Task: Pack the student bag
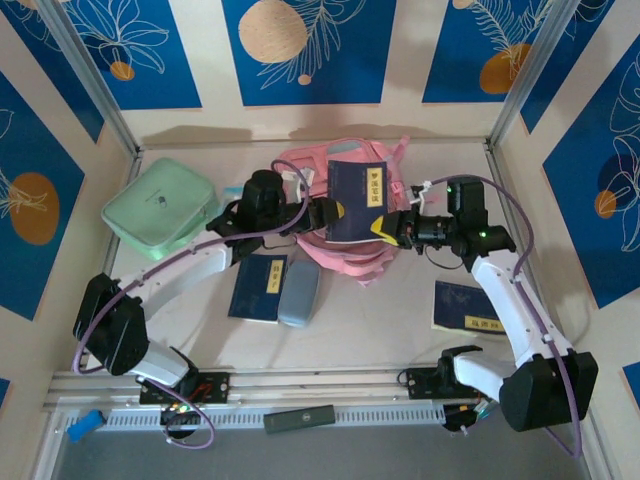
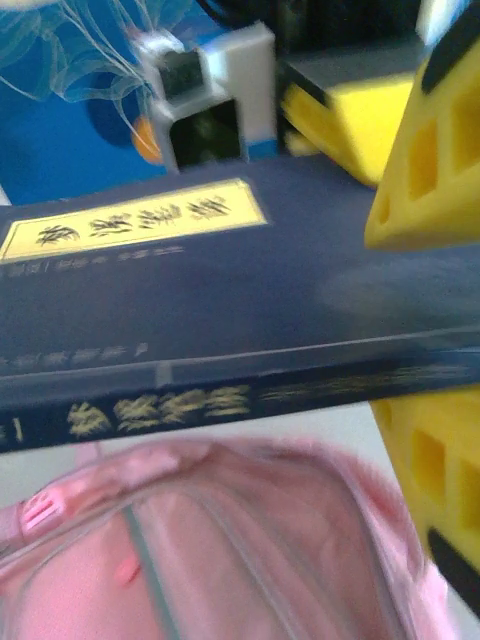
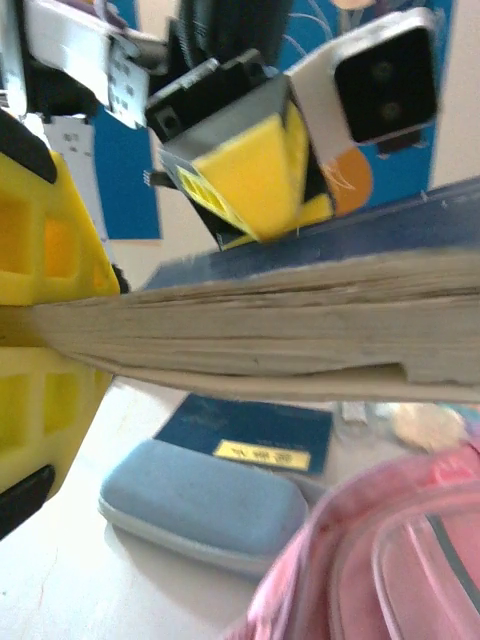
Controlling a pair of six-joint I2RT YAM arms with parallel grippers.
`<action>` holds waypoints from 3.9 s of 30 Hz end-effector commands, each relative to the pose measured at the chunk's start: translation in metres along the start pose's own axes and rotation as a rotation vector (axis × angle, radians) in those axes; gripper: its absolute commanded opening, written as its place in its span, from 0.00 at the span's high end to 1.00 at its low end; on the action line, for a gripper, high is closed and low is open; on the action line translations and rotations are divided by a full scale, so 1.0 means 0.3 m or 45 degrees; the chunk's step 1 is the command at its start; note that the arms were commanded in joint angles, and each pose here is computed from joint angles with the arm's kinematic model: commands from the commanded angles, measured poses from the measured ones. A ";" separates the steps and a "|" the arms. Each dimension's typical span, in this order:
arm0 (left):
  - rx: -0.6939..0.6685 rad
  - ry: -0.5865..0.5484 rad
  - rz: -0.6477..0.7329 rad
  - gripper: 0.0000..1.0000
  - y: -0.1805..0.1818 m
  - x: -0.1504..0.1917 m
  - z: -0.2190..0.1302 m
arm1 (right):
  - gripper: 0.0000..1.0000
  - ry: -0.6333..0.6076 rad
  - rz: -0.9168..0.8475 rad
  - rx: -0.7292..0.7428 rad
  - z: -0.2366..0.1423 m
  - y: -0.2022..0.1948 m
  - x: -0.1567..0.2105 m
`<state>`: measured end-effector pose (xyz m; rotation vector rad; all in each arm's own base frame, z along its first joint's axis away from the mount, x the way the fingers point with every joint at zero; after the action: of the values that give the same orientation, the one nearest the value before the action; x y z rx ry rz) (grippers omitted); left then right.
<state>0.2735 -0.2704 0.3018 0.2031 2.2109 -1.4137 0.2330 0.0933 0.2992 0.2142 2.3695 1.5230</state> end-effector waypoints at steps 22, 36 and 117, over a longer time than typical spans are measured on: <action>-0.457 0.794 1.266 0.20 0.220 0.021 0.369 | 1.00 -0.513 0.320 0.288 -0.332 -0.174 0.003; -0.486 0.940 1.284 0.24 0.355 0.045 0.542 | 1.00 -0.497 0.348 0.259 -0.320 -0.200 -0.011; -0.254 0.892 1.191 0.41 0.162 0.011 0.444 | 1.00 -0.343 0.388 0.315 -0.274 -0.234 0.045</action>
<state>0.3388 -0.3582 0.2183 1.5371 2.1997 -0.5206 0.1971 -0.0068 0.2614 0.8747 2.3902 1.1460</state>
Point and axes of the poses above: each hand's point on the last joint's axis, 136 mm out from that joint toward the fingers, its own z axis out along the fingers, its own y axis along the line the jaws close on, x = y × z, the point moved 9 cm from there along -z, back along the fingers, and after that the axes turned 1 degree about -z, right-handed, at the moved point
